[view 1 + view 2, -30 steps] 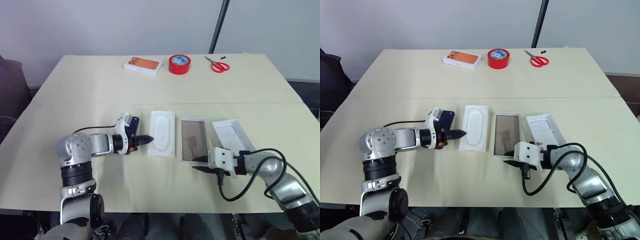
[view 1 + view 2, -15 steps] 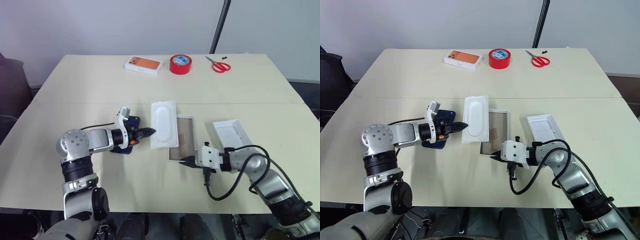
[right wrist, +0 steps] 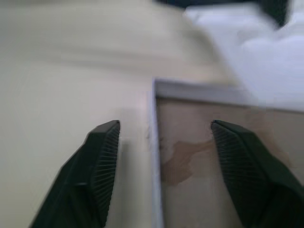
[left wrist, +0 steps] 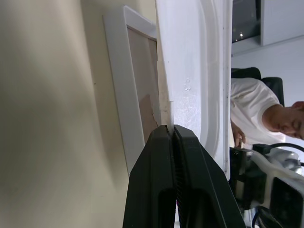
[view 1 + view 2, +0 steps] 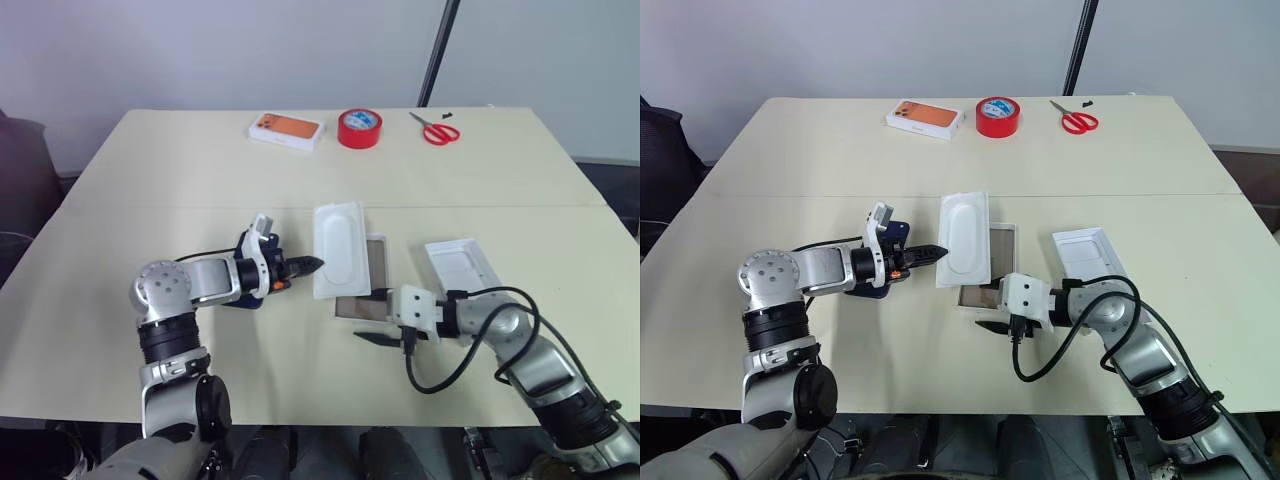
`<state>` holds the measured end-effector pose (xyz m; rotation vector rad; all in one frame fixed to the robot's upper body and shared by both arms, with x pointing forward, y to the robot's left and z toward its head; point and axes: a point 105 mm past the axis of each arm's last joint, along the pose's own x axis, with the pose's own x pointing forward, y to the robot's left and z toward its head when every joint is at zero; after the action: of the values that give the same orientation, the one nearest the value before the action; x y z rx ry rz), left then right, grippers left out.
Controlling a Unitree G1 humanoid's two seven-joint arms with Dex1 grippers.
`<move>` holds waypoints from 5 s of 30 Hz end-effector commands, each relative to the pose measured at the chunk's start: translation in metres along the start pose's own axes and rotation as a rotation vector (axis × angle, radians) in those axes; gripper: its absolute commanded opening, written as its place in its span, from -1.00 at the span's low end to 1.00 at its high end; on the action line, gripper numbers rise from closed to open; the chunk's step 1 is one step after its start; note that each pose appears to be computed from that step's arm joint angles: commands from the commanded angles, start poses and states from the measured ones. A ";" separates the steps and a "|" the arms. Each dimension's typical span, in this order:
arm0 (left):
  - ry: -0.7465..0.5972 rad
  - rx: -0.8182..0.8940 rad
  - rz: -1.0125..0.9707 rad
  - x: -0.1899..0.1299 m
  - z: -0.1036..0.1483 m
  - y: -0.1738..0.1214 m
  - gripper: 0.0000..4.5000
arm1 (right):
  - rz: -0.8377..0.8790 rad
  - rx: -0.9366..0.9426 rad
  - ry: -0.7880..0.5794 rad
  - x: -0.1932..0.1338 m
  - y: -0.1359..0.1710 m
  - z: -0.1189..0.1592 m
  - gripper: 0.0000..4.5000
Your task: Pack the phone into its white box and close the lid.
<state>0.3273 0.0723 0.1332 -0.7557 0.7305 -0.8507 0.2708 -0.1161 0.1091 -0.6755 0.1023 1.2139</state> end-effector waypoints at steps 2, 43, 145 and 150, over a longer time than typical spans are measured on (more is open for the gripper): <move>-0.007 0.038 -0.006 0.004 -0.001 -0.009 -1.00 | -0.099 -0.004 0.089 -0.047 -0.015 -0.010 0.30; -0.288 0.833 0.081 -0.059 0.051 0.010 0.70 | -0.341 -0.066 0.059 0.036 -0.066 0.005 -0.99; -0.065 -0.091 0.085 -0.096 0.016 0.092 -0.99 | -0.080 -0.013 -0.068 0.139 -0.056 0.088 -1.00; -0.272 -0.039 -0.160 -0.099 0.046 0.048 -1.00 | 0.010 0.229 -0.292 0.090 -0.055 0.102 -0.61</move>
<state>0.3378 0.1861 0.1147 -0.9663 0.5615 -0.8002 0.3345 0.0123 0.1660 -0.3229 0.0471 1.2331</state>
